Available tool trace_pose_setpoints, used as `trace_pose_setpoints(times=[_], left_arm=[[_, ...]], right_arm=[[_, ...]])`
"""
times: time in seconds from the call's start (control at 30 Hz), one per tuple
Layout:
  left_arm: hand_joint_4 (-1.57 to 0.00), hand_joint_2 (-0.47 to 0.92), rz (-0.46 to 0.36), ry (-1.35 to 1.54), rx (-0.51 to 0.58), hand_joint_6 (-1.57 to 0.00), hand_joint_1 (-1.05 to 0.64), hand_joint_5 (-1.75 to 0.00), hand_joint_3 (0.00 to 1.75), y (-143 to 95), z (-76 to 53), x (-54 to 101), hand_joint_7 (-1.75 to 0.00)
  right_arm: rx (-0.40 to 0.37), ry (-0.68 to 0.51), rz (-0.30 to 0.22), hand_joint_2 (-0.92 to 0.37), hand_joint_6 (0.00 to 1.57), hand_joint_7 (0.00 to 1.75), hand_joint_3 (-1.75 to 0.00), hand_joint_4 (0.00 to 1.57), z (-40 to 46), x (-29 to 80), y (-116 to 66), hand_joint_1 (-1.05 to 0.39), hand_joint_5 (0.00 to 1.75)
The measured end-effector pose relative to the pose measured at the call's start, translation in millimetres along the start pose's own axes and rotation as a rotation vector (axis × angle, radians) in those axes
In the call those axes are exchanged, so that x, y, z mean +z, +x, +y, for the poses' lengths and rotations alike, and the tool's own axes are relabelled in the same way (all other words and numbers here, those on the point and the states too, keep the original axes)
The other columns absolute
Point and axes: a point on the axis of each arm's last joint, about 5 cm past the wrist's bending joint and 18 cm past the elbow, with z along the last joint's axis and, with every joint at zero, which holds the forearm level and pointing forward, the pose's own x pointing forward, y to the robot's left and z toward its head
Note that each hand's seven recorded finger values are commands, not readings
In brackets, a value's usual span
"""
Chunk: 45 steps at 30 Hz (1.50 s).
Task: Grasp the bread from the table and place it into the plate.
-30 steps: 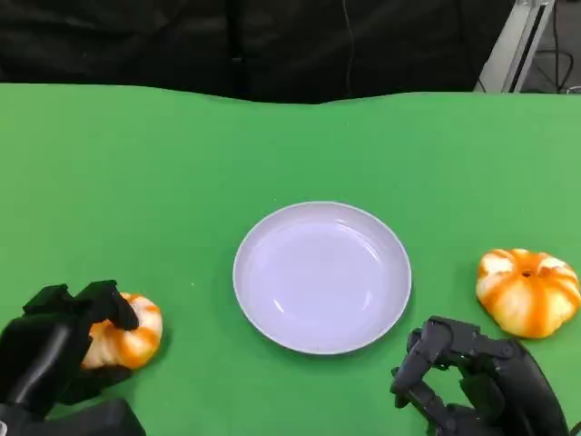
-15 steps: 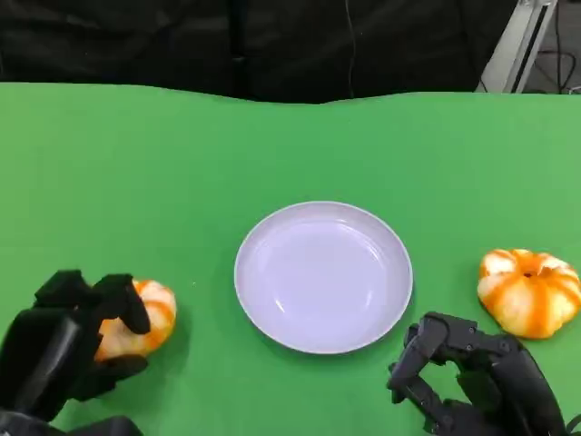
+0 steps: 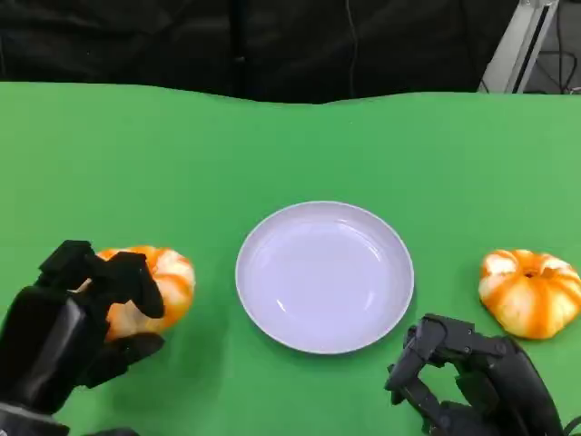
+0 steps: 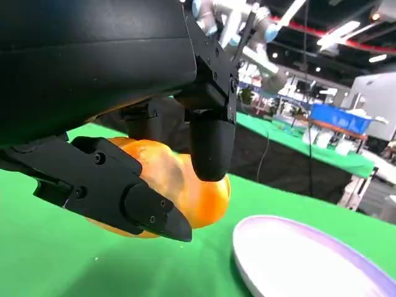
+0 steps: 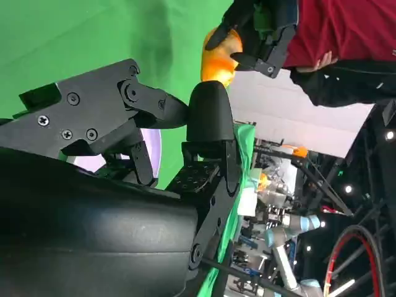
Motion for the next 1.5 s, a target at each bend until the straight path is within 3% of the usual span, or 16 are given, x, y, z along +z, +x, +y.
trace_pose_setpoints(times=[0.27,0.5,0.73,0.9,1.13,1.5], left_arm=[[-0.6,0.81,-0.106,-0.049,0.006,-0.5,-0.1,-1.75,0.01,15,5.6,30.3,-1.75],[-0.6,0.8,-0.145,-0.072,-0.026,-0.5,-0.06,-1.75,0.0,24,4.0,42.1,-1.75],[-0.59,0.79,-0.204,-0.12,-0.053,-0.49,-0.07,-1.75,0.0,42,-8.5,53.3,-1.74],[-0.59,0.79,-0.249,-0.165,-0.086,-0.49,-0.06,-1.75,0.0,59,-24.5,57.5,-1.75],[-0.55,0.81,-0.279,-0.199,-0.147,-0.48,-0.08,-1.75,0.01,80,-38.6,51.4,-1.73],[-0.49,0.84,-0.266,-0.261,-0.264,-0.51,-0.11,-1.75,0.01,93,-63.2,49.6,-1.63]], right_arm=[[-0.002,0.0,0.0,-0.7,0.79,1.27,-0.78,0.76,-0.4,-0.3,0.3,-0.17,1.58],[-0.004,0.008,0.003,-0.7,0.78,1.28,-0.79,0.75,1.4,-1.8,0.4,-0.17,1.59],[-0.001,0.01,0.002,-0.7,0.78,1.28,-0.79,0.74,3.4,-2.1,1.0,-0.19,1.59],[0.001,-0.01,-0.002,-0.7,0.79,1.26,-0.79,0.75,5.1,-1.7,2.4,-0.19,1.57],[-0.013,-0.014,-0.001,-0.72,0.8,1.26,-0.77,0.77,8.4,-1.4,2.6,-0.17,1.55],[-0.01,-0.015,-0.012,-0.72,0.79,1.27,-0.78,0.75,12.0,0.5,3.8,-0.18,1.56]])
